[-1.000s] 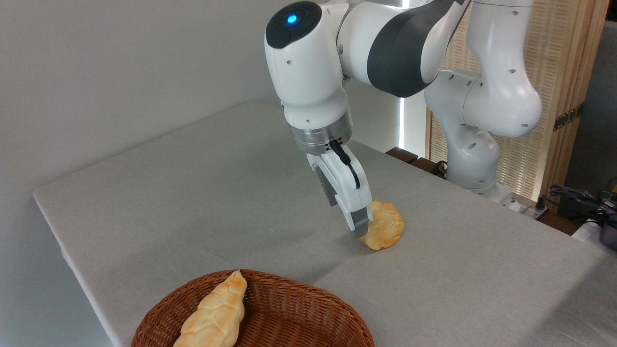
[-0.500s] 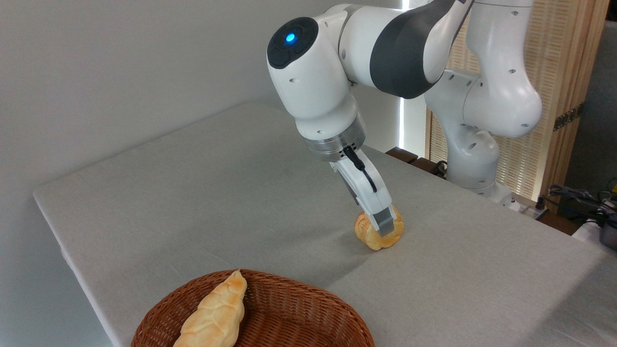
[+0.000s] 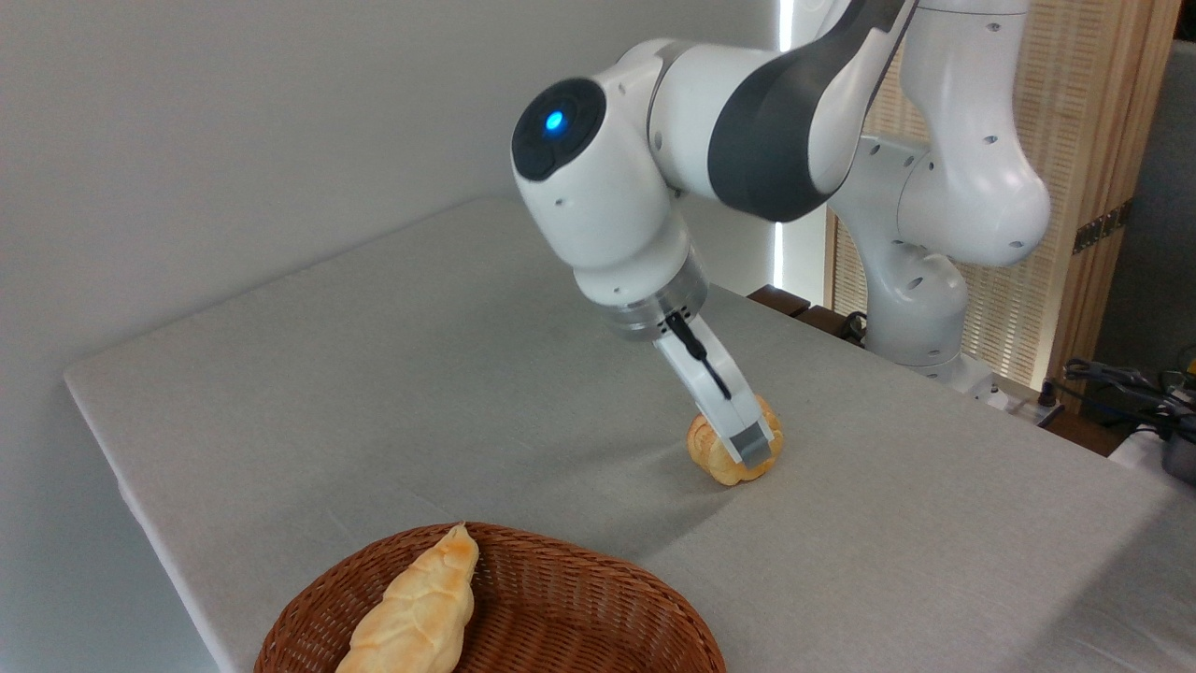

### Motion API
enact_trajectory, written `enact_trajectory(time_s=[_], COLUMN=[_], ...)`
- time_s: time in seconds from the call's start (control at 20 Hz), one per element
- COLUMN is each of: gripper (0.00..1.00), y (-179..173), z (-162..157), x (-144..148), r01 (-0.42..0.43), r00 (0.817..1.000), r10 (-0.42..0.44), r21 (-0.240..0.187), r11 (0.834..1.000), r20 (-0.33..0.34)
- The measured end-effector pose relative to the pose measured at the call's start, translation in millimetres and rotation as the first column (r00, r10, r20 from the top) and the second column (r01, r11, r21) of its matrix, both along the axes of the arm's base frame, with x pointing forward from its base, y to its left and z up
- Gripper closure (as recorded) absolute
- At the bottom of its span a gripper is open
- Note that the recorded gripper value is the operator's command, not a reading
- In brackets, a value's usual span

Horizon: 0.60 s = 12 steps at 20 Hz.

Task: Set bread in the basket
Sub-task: 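Close the gripper on the round bread roll, then lift the roll and carry it over the wicker basket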

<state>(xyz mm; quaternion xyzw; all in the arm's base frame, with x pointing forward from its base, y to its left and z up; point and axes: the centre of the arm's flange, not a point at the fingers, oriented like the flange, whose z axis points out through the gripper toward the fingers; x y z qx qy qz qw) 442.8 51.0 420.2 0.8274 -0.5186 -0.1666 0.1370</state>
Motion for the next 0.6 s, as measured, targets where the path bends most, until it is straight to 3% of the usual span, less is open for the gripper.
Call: enact_trajectory(time_s=[0.05,0.1,0.6], gripper=[0.72,0.75,0.72], y=[-0.9,-1.6,-2.2], z=[-3.4,-5.4,-11.8], x=[1.0,1.7,4.1], r01=[0.002,0.004,0.005], r00=[1.000,1.000,1.000], r10=[-0.002,-0.004,-0.005], r21=[0.000,0.001,0.002], r11=[1.000,1.000,1.000], r20=[-0.007,-0.010,-0.024])
